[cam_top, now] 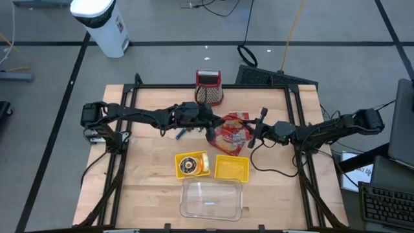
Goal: Pick & Place Food Item
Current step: Put the right red popcorn bag into the transparent bin
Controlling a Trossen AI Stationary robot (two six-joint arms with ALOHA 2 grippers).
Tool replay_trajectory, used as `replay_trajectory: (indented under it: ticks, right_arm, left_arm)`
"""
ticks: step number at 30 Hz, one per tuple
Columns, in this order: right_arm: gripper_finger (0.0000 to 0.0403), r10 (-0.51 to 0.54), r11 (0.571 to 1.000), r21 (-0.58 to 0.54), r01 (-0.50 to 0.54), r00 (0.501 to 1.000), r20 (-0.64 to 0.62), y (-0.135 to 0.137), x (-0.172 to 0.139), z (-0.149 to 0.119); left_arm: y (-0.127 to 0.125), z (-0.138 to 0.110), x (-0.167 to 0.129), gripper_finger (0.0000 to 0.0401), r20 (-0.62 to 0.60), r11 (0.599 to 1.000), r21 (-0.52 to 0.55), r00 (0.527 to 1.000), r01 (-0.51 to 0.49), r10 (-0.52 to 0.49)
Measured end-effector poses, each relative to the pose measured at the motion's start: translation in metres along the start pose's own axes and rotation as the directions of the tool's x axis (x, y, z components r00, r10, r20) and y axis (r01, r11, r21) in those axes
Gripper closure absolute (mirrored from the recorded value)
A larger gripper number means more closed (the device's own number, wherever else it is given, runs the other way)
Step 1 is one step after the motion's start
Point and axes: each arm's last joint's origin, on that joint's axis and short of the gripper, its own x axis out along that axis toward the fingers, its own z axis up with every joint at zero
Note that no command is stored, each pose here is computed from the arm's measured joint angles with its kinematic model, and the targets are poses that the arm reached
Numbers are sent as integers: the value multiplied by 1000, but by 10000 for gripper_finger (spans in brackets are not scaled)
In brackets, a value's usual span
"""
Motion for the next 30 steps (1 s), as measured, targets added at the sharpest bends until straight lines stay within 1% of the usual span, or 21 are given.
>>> replay_trajectory:
  ticks: [1, 2, 4, 6, 8, 12, 15, 17, 19, 22, 23, 28, 29, 30]
  right_arm:
    - [362, -2, 1000, 11, 2, 1000, 3, 0, 0, 0]
    - [352, -9, 1000, 21, 9, 1000, 6, 0, 0, 1]
    - [331, -46, 998, 33, 46, 999, 3, -2, 0, 2]
    - [312, -86, 996, 34, 86, 996, -12, -4, -2, 2]
    - [295, -138, 990, 31, 139, 990, -24, -7, -3, 3]
    - [269, -277, 961, 15, 277, 961, -25, -17, -9, 10]
    - [260, -320, 947, 37, 320, 947, -3, -22, -13, 15]
    - [257, -344, 937, 63, 344, 939, 4, -26, -16, 18]
    - [257, -350, 933, 87, 348, 937, 7, -28, -19, 20]
    - [261, -347, 933, 98, 345, 938, 3, -30, -22, 20]
    - [262, -341, 936, 90, 340, 940, -1, -29, -23, 20]
    - [262, -316, 946, 90, 312, 948, 32, -28, -30, 25]
    - [261, -309, 948, 86, 305, 950, 42, -27, -32, 27]
    - [261, -303, 951, 80, 298, 952, 52, -27, -34, 29]
  left_arm:
    - [0, 3, -4, 385, -6, 999, -39, 1000, 15, -15]
    - [0, 6, -9, 389, -10, 996, -87, 1000, 26, -27]
    - [-5, 15, -19, 390, 7, 986, -161, 999, 50, -50]
    - [-11, 22, -34, 396, -4, 975, -218, 999, 52, -55]
    - [-21, 29, -49, 396, 11, 959, -276, 998, 60, -59]
    - [-49, 35, -76, 398, 37, 914, -396, 997, 82, -73]
    - [-75, 33, -93, 399, 57, 866, -487, 994, 112, -97]
    - [-92, 30, -98, 399, 77, 806, -574, 990, 144, -122]
    - [-110, 21, -103, 399, 65, 735, -658, 985, 162, -158]
    - [-140, 7, -108, 400, 71, 606, -777, 980, 173, -189]
    - [-150, -1, -110, 400, 60, 571, -805, 980, 161, -192]
    - [-198, -46, -114, 400, 64, 403, -909, 990, 110, -126]
    - [-206, -55, -115, 400, 66, 372, -923, 992, 101, -105]
    - [-213, -65, -116, 400, 68, 352, -931, 995, 92, -80]
